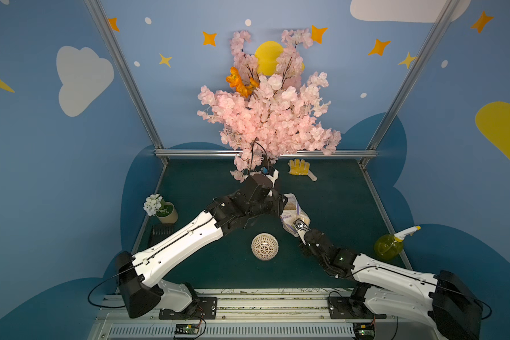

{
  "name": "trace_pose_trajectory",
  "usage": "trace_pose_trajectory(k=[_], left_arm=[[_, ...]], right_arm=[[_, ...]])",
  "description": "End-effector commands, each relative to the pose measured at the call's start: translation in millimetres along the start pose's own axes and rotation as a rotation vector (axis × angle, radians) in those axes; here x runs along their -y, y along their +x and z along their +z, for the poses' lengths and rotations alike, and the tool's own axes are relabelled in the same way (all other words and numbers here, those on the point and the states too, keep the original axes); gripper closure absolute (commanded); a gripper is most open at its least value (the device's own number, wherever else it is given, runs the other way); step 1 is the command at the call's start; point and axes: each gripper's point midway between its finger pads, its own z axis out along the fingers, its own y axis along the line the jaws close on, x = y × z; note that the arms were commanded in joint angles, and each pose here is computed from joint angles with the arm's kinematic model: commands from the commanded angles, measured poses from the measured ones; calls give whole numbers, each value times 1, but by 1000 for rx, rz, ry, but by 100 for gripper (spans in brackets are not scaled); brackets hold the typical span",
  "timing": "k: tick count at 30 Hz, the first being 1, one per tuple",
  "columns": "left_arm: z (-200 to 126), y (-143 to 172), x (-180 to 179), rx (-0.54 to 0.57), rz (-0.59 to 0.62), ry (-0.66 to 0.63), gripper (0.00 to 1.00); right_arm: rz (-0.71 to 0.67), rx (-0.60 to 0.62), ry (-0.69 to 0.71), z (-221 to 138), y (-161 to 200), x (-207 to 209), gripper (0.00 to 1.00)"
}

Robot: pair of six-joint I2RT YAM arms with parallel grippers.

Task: Pour the oats into the breakfast bowl
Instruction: Pour the oats into the bowl.

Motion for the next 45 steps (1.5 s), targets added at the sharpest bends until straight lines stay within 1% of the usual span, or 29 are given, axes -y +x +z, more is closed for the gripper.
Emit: trace_pose_trajectory(k=[1,6,9,11,12,14,18,22,26,35,40,45], left_arm=[[-21,-10,0,80,9,22,49],[-42,-2,-20,131,-13,-3,47],[-58,-2,-29,158,-30,-5,47],[-69,0,-30,163,-30,2,47],[-76,0,-27,169,-25,26,48],[-85,3,-25,181,-22,53,47],[-95,10,-31,202,-28,57,44],[-88,25,-34,170,-67,70,44],[-74,42,-37,120,-118,88,44],[-48,74,-51,62,-193,78,42],[-35,94,-62,21,-238,48,42],[-28,106,-68,8,-287,44,39]], right_arm=[[61,201,89,-37,-77,29,100],[-42,232,77,-60,-93,27,100],[-133,241,64,-70,-94,23,100],[-143,271,71,-84,-105,27,100],[-144,278,73,-89,-107,28,100],[-150,281,76,-99,-110,33,100],[-250,237,99,-110,-108,43,100],[-329,196,117,-112,-101,48,100],[-369,158,100,-118,-93,51,100],[-528,5,68,-111,-55,48,100],[-602,-40,67,-107,-43,47,100],[-675,-66,52,-104,-37,39,100]])
